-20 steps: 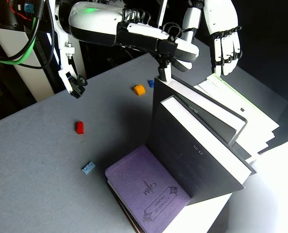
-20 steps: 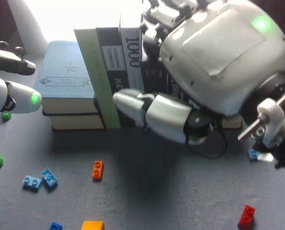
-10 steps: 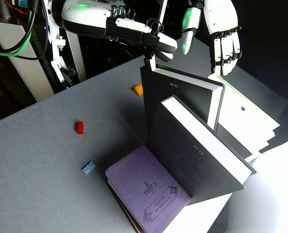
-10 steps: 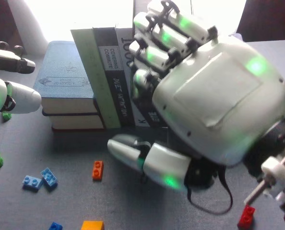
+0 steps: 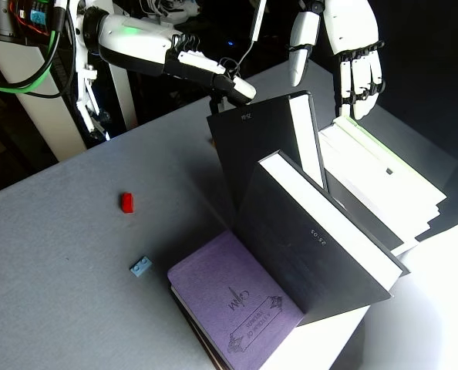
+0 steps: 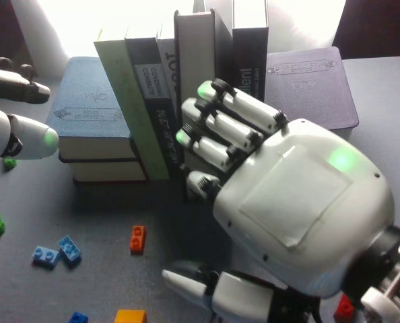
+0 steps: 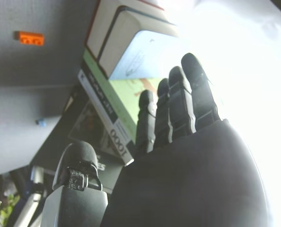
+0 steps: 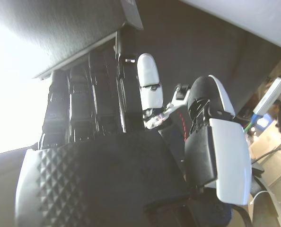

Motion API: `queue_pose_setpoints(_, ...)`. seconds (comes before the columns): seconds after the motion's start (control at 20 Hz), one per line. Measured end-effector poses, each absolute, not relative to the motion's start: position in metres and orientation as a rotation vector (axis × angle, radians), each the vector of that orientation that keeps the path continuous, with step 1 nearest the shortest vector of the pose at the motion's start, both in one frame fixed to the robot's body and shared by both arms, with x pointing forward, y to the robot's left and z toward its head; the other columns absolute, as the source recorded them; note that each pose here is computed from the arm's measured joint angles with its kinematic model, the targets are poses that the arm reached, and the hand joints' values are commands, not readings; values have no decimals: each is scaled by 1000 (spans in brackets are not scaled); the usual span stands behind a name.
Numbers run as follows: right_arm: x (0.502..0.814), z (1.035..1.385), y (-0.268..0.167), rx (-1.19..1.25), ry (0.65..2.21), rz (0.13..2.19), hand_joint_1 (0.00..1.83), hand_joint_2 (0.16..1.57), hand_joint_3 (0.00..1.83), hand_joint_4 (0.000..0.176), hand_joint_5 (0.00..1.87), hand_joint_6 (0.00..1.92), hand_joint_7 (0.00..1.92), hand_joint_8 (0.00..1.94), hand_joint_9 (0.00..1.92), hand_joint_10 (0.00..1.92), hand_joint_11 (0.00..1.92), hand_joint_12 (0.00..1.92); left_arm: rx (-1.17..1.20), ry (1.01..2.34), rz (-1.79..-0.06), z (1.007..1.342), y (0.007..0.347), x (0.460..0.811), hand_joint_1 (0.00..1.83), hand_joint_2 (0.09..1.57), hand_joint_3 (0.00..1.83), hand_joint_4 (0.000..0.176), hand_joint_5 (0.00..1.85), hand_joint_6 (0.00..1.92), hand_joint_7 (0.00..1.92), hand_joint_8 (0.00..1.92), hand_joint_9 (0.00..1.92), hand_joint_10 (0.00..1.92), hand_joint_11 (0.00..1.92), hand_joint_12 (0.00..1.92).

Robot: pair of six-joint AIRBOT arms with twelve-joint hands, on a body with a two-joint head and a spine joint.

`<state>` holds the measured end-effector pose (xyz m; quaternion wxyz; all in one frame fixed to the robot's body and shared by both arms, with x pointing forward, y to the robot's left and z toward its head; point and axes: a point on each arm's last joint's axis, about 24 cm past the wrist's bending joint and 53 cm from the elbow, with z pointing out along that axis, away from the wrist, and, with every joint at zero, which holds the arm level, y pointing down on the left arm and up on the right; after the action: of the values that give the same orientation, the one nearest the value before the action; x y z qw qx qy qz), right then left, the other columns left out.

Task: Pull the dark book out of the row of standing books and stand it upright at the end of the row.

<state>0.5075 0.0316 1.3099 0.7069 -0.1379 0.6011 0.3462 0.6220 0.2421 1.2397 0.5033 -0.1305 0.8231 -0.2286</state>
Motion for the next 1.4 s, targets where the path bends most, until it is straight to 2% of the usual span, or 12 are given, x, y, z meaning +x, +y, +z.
queue_pose_setpoints(0.25,510,1287,33,-321,1410,760,0,1151,0,0,788,587,453,8,152,5,0,324,-315,1988,-552,1240,242,622,0,1279,2,50,130,3,111,3,132,4,2,507)
queue_pose_setpoints(0.3,510,1285,33,-327,1411,757,0,1144,0,0,747,589,410,1,127,1,0,256,-315,1988,-553,1240,242,622,0,1259,0,57,134,4,119,6,145,8,22,518)
queue_pose_setpoints(0.6,517,1269,33,-350,1436,732,0,1166,5,0,778,587,445,3,148,6,0,246,-312,1988,-550,1240,242,622,0,1278,3,48,159,9,126,4,139,2,0,527)
queue_pose_setpoints(0.65,516,1260,35,-353,1465,738,0,1151,0,0,718,652,422,4,113,3,0,104,-313,1988,-551,1240,242,622,0,1259,0,53,142,3,111,1,124,0,0,550)
queue_pose_setpoints(0.8,513,1250,37,-368,1492,743,0,1155,1,0,727,653,415,1,118,5,0,133,-312,1988,-550,1240,242,622,0,1256,0,58,170,8,132,5,146,5,3,549)
queue_pose_setpoints(0.9,512,1248,37,-382,1483,735,0,1165,3,0,765,610,453,15,149,14,0,223,-312,1988,-550,1240,242,622,25,1271,3,46,176,5,130,2,144,1,0,522)
queue_pose_setpoints(1.0,511,1245,38,-389,1488,734,0,1165,2,0,790,582,477,14,162,16,0,251,-312,1988,-550,1240,242,622,19,1275,4,46,165,1,124,0,142,1,0,526)
queue_pose_setpoints(1.05,510,1242,39,-394,1496,736,0,1166,2,0,800,576,477,12,167,17,0,258,-313,1988,-551,1240,242,622,5,1273,3,46,172,3,128,2,144,1,0,533)
queue_pose_setpoints(1.1,509,1238,39,-403,1502,732,0,1155,0,0,781,580,454,2,150,8,0,233,-313,1988,-551,1240,242,622,0,1250,0,62,146,0,122,0,148,2,1,538)
queue_pose_setpoints(1.25,506,1229,40,-418,1526,735,0,1159,0,0,775,581,420,6,141,4,0,219,-312,1988,-551,1240,242,622,0,1264,0,57,136,2,118,2,147,1,0,523)
queue_pose_setpoints(1.3,506,1229,40,-418,1526,735,0,1168,3,0,783,575,432,7,137,1,0,158,-312,1988,-551,1240,242,622,17,1276,2,48,178,4,140,2,152,1,0,547)
queue_pose_setpoints(1.4,506,1229,42,-419,1522,737,0,1166,0,0,773,591,454,8,147,4,0,214,-312,1988,-550,1240,242,622,0,1271,0,54,144,0,131,1,145,0,0,541)
